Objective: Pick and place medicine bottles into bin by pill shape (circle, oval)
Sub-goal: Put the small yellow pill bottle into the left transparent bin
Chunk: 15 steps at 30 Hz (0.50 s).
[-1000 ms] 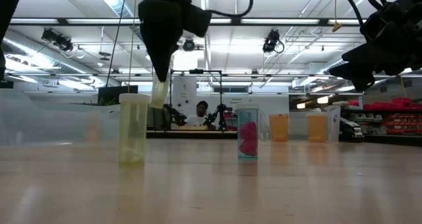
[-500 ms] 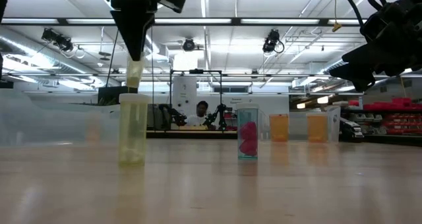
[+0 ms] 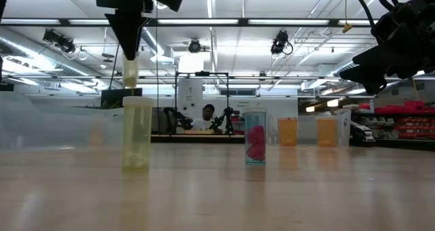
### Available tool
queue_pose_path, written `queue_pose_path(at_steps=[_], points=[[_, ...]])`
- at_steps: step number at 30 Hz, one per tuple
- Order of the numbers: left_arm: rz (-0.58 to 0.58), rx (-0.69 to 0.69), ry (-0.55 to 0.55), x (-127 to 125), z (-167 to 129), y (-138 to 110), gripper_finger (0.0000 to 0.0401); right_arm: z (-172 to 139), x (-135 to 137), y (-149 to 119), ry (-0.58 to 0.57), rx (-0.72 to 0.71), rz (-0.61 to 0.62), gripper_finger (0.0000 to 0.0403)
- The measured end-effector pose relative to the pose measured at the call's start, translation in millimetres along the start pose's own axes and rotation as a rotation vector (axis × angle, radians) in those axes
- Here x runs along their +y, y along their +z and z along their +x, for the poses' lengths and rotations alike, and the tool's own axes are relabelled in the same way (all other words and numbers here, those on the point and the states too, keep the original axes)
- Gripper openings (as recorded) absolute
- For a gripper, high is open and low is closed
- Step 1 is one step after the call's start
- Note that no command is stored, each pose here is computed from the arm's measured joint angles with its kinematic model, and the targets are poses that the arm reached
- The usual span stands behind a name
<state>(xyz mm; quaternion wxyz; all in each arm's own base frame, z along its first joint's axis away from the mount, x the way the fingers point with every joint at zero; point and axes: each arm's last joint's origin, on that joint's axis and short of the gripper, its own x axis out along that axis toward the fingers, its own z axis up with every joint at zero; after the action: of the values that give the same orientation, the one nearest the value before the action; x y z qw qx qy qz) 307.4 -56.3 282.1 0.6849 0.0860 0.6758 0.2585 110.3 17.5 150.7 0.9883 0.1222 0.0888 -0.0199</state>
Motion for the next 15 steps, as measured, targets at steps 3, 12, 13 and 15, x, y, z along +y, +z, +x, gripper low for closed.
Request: queue_pose_path(at_steps=[3,12,13,15], points=[[0.001,-0.005,0.012,0.3,0.1,0.1,0.0146,0.0,0.0,0.0,0.0,0.0,0.0,0.0225],[0.008,0.005,0.028,0.6,-0.3,-1.7,0.013,0.0,0.0,0.0,0.0,0.0,0.0,0.0225],[0.01,0.003,0.029,-0.1,-0.7,-2.0,0.0129,0.0,0.0,0.0,0.0,0.0,0.0,0.0225],[0.015,-0.003,0.036,-0.9,-1.3,-2.4,0.0131,0.0,0.0,0.0,0.0,0.0,0.0,0.0225]])
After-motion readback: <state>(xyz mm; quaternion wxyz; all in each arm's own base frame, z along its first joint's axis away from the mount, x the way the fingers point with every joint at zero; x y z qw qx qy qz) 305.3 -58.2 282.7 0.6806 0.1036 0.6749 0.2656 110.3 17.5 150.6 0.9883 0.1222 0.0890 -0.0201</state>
